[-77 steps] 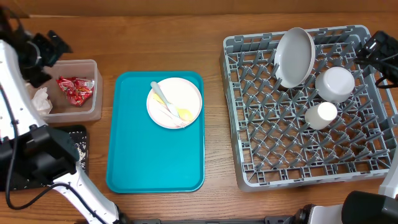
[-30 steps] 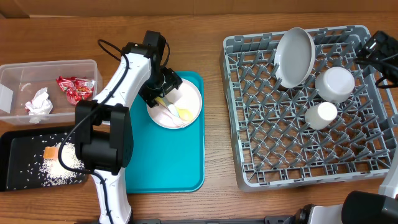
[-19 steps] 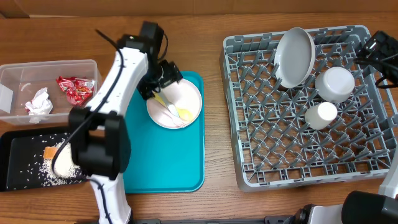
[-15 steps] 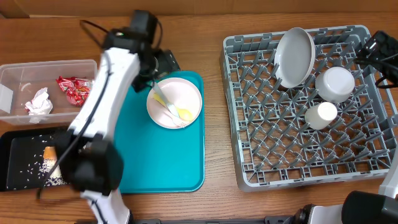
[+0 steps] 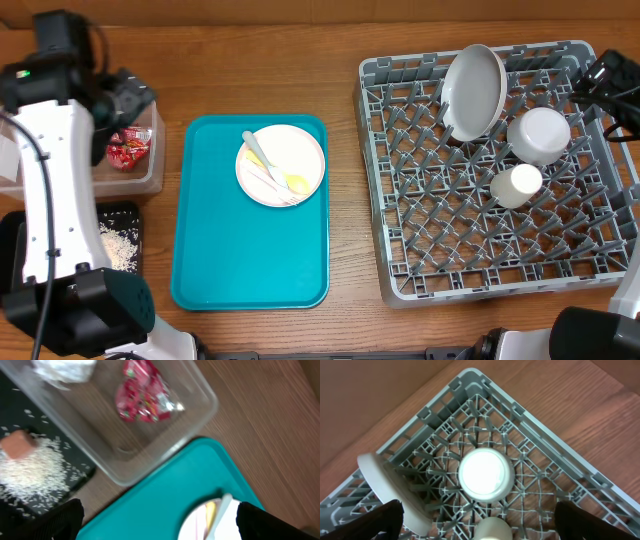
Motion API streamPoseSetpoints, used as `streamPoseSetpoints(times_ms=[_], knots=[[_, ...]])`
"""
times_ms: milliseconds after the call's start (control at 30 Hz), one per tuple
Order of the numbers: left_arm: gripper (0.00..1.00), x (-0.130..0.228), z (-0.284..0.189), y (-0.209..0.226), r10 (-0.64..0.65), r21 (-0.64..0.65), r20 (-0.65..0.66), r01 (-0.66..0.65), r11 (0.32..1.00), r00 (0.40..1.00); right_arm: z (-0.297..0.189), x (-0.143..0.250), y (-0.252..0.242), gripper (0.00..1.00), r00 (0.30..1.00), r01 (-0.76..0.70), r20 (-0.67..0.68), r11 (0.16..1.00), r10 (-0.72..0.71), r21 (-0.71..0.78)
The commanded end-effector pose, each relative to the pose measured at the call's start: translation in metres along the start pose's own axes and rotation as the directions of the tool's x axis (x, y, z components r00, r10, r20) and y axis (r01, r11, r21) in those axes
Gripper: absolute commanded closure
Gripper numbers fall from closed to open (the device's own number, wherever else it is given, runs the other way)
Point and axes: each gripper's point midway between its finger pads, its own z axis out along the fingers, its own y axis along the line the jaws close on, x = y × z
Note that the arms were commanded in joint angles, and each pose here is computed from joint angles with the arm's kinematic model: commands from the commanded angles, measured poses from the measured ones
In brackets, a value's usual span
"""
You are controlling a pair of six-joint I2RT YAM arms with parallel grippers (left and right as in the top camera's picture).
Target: Sort waste into correct bins and load items into the dishwasher rack
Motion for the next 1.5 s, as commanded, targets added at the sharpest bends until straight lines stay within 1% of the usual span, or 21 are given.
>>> streamPoseSetpoints(times_ms=[0, 100, 200, 267, 300, 333, 367, 467, 567, 600, 667, 767, 833, 900, 933, 1000, 1100, 1233, 1300, 1367, 1467], knots=[[0.00, -0.014, 0.001, 0.019, -0.044, -0.033, 0.019, 0.044, 0.998, 0.999, -0.011, -0.009, 0.019, 0.00, 0.999, 0.000, 0.032, 0.995, 0.003, -0.101], [0.00, -0.018, 0.001, 0.025, -0.060, -0.039, 0.024, 0.061, 0.997, 0.998, -0.014, -0.002, 0.038, 0.00, 1.000, 0.001, -0.008, 0.977, -0.003, -0.212], [0.00, -0.018, 0.001, 0.025, -0.060, -0.039, 0.023, 0.061, 0.997, 0.998, -0.026, 0.012, 0.072, 0.00, 0.996, -0.012, -0.086, 0.912, -0.026, -0.410], [0.00, -0.017, 0.002, 0.025, -0.059, -0.039, 0.023, 0.060, 0.997, 0.998, -0.047, 0.023, 0.110, 0.00, 0.988, 0.002, -0.122, 0.788, -0.098, -0.616], [0.00, -0.017, 0.001, 0.025, -0.059, -0.038, 0.023, 0.060, 0.997, 0.998, -0.059, 0.031, 0.128, 0.00, 0.980, 0.044, -0.109, 0.710, -0.168, -0.703], [0.00, -0.017, 0.001, 0.025, -0.059, -0.038, 0.023, 0.060, 0.997, 0.998, -0.068, 0.040, 0.143, 0.00, 0.969, 0.097, -0.077, 0.645, -0.236, -0.758], [0.00, -0.017, 0.001, 0.025, -0.059, -0.038, 0.023, 0.060, 0.997, 0.998, -0.072, 0.049, 0.156, 0.00, 0.956, 0.143, -0.051, 0.611, -0.288, -0.779], [0.00, -0.017, 0.001, 0.025, -0.059, -0.038, 0.023, 0.060, 0.997, 0.998, -0.071, 0.080, 0.190, 0.00, 0.919, 0.238, -0.020, 0.596, -0.393, -0.767], [0.00, -0.017, 0.001, 0.025, -0.059, -0.038, 0.023, 0.060, 0.997, 0.998, -0.069, 0.125, 0.232, 0.00, 0.855, 0.359, 0.013, 0.573, -0.518, -0.737], [0.00, -0.017, 0.002, 0.025, -0.059, -0.039, 0.023, 0.060, 0.997, 0.998, -0.069, 0.152, 0.256, 0.00, 0.813, 0.420, 0.037, 0.542, -0.581, -0.727], [0.00, -0.017, 0.001, 0.025, -0.059, -0.039, 0.023, 0.060, 0.997, 0.998, -0.069, 0.186, 0.285, 0.00, 0.759, 0.489, 0.068, 0.498, -0.647, -0.716], [0.00, -0.017, 0.001, 0.025, -0.059, -0.038, 0.023, 0.060, 0.997, 0.998, -0.057, 0.236, 0.328, 0.00, 0.683, 0.592, 0.128, 0.443, -0.719, -0.673], [0.00, -0.017, 0.001, 0.025, -0.059, -0.038, 0.023, 0.060, 0.997, 0.998, -0.048, 0.262, 0.345, 0.00, 0.649, 0.626, 0.142, 0.418, -0.748, -0.658], [0.00, -0.017, 0.001, 0.025, -0.059, -0.039, 0.023, 0.060, 0.997, 0.998, -0.037, 0.288, 0.360, 0.00, 0.624, 0.636, 0.143, 0.394, -0.768, -0.664], [0.00, -0.017, 0.001, 0.025, -0.059, -0.039, 0.023, 0.060, 0.997, 0.998, -0.027, 0.308, 0.370, 0.00, 0.604, 0.640, 0.140, 0.374, -0.784, -0.671], [0.00, -0.017, 0.001, 0.025, -0.059, -0.039, 0.023, 0.060, 0.997, 0.998, -0.012, 0.331, 0.379, 0.00, 0.582, 0.644, 0.131, 0.356, -0.803, -0.677], [0.00, -0.017, 0.001, 0.025, -0.059, -0.039, 0.023, 0.060, 0.997, 0.998, 0.009, 0.359, 0.388, 0.00, 0.574, 0.626, 0.094, 0.363, -0.813, -0.690], [0.00, -0.017, 0.001, 0.025, -0.059, -0.039, 0.023, 0.060, 0.997, 0.998, 0.027, 0.396, 0.397, 0.04, 0.544, 0.591, 0.070, 0.323, -0.836, -0.739], [0.00, -0.017, 0.001, 0.025, -0.059, -0.039, 0.023, 0.060, 0.997, 0.998, 0.039, 0.418, 0.400, 0.09, 0.524, 0.575, 0.057, 0.304, -0.850, -0.759], [0.00, -0.017, 0.001, 0.025, -0.059, -0.039, 0.023, 0.060, 0.997, 0.998, 0.048, 0.433, 0.400, 0.11, 0.510, 0.575, 0.048, 0.298, -0.859, -0.762], [0.00, -0.017, 0.001, 0.025, -0.059, -0.039, 0.023, 0.060, 0.997, 0.998, 0.058, 0.449, 0.400, 0.12, 0.493, 0.576, 0.041, 0.291, -0.869, -0.764]])
